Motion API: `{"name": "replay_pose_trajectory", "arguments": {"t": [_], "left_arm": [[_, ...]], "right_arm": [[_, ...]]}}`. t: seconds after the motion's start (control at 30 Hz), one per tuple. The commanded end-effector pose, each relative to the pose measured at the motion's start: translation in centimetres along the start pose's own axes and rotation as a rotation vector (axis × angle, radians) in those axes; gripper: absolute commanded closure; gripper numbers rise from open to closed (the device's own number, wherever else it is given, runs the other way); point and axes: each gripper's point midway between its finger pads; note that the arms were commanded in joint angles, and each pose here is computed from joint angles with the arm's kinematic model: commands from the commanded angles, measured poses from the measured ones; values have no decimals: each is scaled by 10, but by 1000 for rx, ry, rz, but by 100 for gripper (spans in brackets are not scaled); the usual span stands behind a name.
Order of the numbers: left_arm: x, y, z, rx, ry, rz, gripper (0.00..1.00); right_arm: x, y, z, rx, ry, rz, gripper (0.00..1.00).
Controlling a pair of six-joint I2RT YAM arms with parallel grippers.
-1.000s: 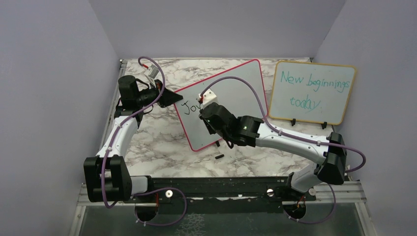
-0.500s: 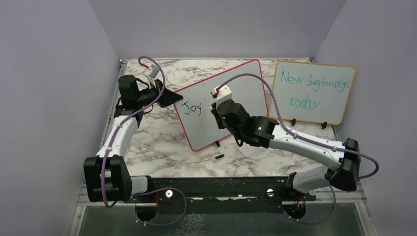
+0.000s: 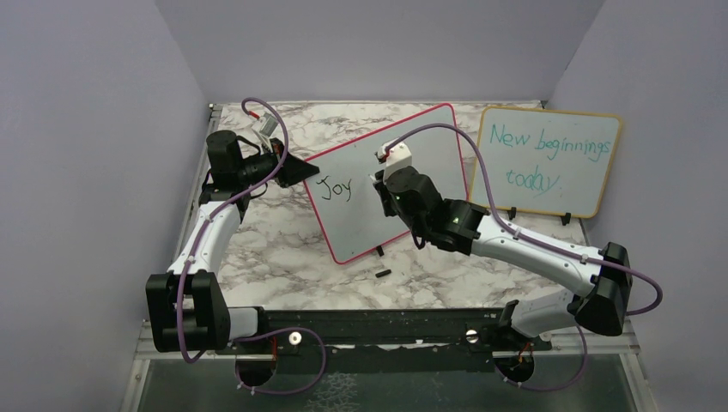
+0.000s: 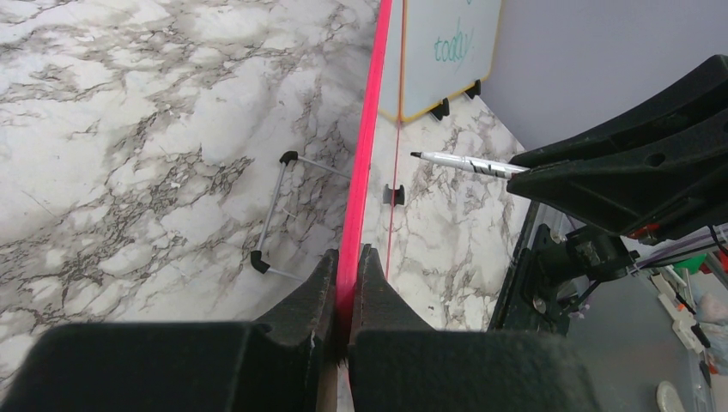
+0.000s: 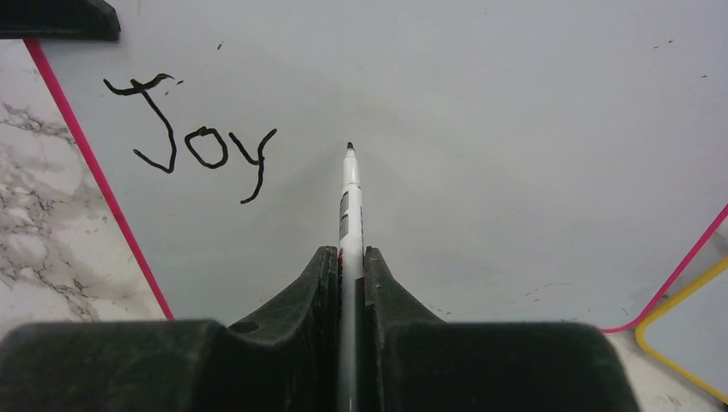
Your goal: Write a sentence on the whiteboard
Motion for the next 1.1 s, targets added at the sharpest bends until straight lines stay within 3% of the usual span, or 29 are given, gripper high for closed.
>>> {"name": "replay_pose_trajectory", "arguments": {"t": [0.0,1.07], "left_arm": [[36,3,16,20,-7,-132,100],[36,3,16,23,-9,-128,100]], "right_arm": [[-5,1,-19,-61,20,13,100],[0,25,-18,-52,17,18,100]]}}
Point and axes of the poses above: each gripper's point midway between its finger pads, its own y axis out along the fingers, its own x axis along the line the jaws close on, z = x × y, and after that the axes turned 10 degrees about -y, right-handed
